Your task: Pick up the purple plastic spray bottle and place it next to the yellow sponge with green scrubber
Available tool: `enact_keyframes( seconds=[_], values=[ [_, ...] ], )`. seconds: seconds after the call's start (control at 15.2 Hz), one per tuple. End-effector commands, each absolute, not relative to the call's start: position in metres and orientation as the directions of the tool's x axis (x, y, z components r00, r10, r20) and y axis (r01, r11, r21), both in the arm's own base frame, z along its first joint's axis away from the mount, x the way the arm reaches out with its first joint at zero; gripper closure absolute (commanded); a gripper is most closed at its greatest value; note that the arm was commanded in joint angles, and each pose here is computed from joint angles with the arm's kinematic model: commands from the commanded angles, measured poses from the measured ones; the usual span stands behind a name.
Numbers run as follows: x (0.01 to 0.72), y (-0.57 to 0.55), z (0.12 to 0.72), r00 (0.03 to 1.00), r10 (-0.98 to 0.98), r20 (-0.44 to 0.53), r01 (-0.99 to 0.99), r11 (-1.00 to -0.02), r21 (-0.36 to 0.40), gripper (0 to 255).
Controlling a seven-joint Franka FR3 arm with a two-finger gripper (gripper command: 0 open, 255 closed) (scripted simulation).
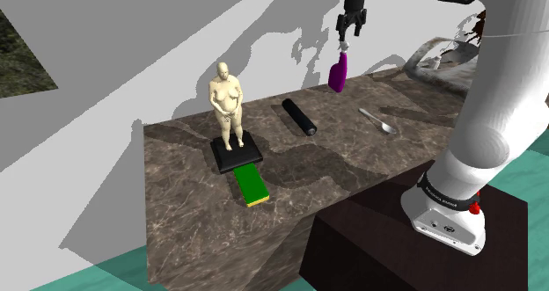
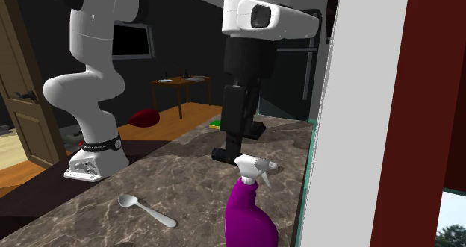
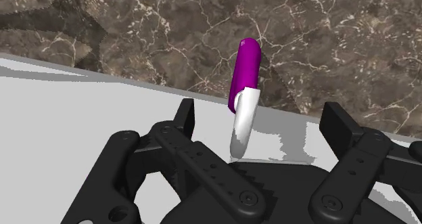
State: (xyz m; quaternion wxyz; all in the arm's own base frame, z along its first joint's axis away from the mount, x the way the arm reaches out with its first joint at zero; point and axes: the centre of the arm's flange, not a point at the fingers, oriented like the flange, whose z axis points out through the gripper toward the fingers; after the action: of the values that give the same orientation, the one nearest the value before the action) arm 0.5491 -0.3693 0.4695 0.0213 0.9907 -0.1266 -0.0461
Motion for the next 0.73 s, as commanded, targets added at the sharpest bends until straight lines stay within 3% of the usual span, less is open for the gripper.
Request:
enact_keyframes(
  seconds=[0.0,0.66],
  values=[
    [0.550,-0.373,0.461,0.963,-0.254,-0.085,-0.251,-0.967,0.053,0],
    [0.548,-0.374,0.432,0.963,-0.254,-0.085,-0.251,-0.967,0.053,0]
  ],
)
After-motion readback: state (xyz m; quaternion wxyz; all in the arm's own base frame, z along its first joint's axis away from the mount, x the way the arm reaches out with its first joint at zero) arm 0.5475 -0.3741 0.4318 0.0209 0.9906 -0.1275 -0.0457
